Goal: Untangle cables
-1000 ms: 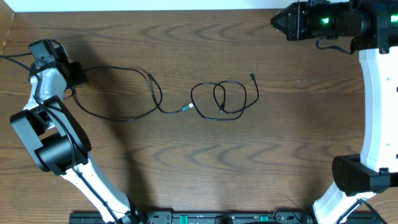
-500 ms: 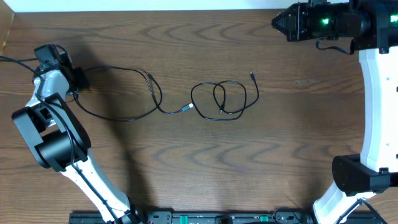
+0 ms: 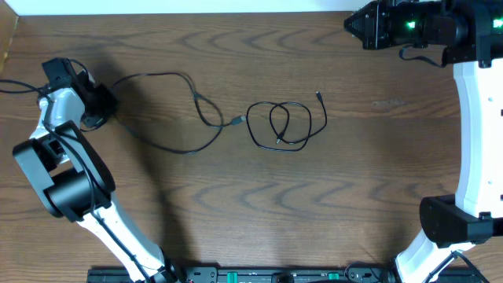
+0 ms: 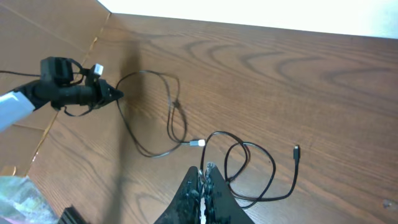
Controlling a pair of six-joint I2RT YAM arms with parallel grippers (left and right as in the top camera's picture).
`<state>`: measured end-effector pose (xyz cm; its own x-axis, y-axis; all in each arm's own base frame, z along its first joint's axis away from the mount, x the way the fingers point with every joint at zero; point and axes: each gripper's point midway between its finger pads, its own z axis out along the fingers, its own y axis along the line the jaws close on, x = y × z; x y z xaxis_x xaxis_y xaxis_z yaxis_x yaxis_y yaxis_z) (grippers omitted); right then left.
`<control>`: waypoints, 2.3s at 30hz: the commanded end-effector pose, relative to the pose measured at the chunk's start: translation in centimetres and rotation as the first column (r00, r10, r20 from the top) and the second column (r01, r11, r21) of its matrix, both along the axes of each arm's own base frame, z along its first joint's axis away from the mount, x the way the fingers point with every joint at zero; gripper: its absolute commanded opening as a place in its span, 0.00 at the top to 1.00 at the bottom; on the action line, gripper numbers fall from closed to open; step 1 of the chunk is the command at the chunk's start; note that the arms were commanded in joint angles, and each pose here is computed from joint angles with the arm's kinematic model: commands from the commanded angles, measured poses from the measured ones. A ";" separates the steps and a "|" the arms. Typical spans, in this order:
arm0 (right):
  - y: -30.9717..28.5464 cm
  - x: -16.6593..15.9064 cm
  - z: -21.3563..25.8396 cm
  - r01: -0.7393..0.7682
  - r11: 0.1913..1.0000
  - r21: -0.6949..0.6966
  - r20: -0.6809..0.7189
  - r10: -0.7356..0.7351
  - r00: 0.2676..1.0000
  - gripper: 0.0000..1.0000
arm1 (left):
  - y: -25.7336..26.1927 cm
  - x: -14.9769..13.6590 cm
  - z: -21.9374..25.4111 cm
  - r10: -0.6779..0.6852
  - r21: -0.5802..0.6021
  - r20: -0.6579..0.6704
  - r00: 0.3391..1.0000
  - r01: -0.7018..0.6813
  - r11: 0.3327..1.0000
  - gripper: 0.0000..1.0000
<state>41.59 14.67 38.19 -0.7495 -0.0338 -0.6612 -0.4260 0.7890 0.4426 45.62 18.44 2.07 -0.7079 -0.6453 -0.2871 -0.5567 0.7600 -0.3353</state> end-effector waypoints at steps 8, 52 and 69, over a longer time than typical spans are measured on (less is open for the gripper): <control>4.7 -0.7 0.8 -0.097 0.995 0.031 0.039 0.096 0.995 0.99 | -14.2 1.8 18.5 0.074 -0.659 0.270 0.960 0.128 0.742 0.93; 17.1 -4.9 -1.5 -0.632 0.775 0.001 0.232 0.615 0.754 0.57 | -36.1 -4.5 39.0 -0.011 -0.810 0.422 0.907 0.382 0.445 0.93; 12.9 -3.2 1.5 -0.522 0.853 0.017 0.271 0.499 0.823 0.99 | -38.1 -5.4 38.9 -0.081 -0.759 0.484 0.871 0.464 0.456 0.64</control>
